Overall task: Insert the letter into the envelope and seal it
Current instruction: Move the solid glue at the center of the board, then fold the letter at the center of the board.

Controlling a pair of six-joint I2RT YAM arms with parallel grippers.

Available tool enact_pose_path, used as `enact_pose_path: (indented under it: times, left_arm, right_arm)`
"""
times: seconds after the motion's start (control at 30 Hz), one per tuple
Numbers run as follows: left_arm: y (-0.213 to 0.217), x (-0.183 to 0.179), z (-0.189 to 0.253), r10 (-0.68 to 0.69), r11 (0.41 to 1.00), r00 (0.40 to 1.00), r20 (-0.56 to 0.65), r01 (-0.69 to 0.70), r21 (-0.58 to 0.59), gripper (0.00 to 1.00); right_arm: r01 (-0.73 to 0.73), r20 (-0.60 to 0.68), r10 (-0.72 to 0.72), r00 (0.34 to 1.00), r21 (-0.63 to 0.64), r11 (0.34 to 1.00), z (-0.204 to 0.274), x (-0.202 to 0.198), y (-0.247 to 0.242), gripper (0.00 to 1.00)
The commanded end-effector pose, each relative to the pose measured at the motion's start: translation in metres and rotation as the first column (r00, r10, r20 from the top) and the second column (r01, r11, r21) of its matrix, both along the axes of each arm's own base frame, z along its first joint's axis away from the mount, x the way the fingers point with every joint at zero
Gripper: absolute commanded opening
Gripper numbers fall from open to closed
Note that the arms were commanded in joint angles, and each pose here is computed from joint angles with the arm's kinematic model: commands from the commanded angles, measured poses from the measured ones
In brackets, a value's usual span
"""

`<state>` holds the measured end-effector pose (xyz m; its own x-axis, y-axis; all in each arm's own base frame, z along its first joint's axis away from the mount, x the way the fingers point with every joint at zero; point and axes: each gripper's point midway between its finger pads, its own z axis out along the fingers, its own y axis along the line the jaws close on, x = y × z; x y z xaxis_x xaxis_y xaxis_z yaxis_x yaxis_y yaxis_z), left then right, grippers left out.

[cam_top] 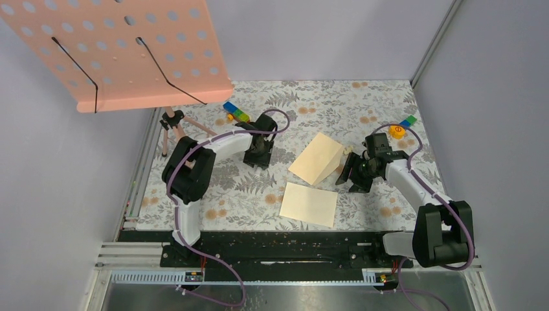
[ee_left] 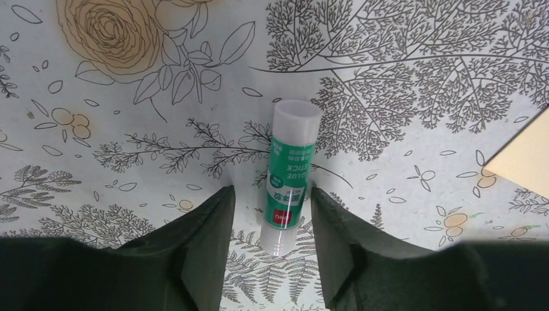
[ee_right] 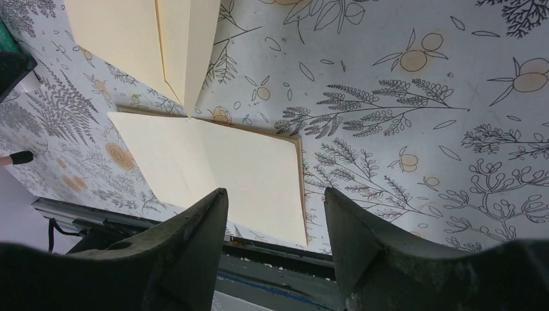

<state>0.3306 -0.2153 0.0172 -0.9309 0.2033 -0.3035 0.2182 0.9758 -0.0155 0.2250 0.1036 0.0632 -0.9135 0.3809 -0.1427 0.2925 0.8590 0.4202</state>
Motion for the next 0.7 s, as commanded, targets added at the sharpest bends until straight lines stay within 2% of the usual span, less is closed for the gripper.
enact_pose_path:
  times: [0.0,0.13,0.47,0.57,0.67]
  left_arm:
    - [0.0,-0.003,0.007,0.013,1.0,1.0,0.005,-0.012,-0.024,0.5]
    - [-0.007,-0.012,0.021,-0.006,0.998,1.0,0.018,0.007,-0.056,0.54]
    - [-0.036,-0.061,0.069,-0.106,0.989,0.991,0.086,0.114,-0.092,0.54]
    - [-0.053,-0.084,0.072,-0.155,0.975,0.986,0.059,0.162,-0.153,0.5]
    - [-0.089,-0.118,0.068,-0.268,0.918,0.963,-0.003,0.255,-0.303,0.42]
  right_arm:
    - [0.007,0.031,-0.007,0.999,0.019,1.0,0.006,0.002,0.003,0.64]
    - [0.012,0.006,-0.012,1.0,0.022,1.0,-0.001,-0.005,0.003,0.64]
    - [0.039,-0.029,-0.036,0.999,0.072,0.997,-0.021,-0.011,0.011,0.64]
    - [0.06,-0.055,-0.055,0.997,0.101,0.993,-0.03,-0.015,0.014,0.64]
    - [0.086,-0.081,-0.075,0.994,0.139,0.987,-0.041,-0.022,0.02,0.63]
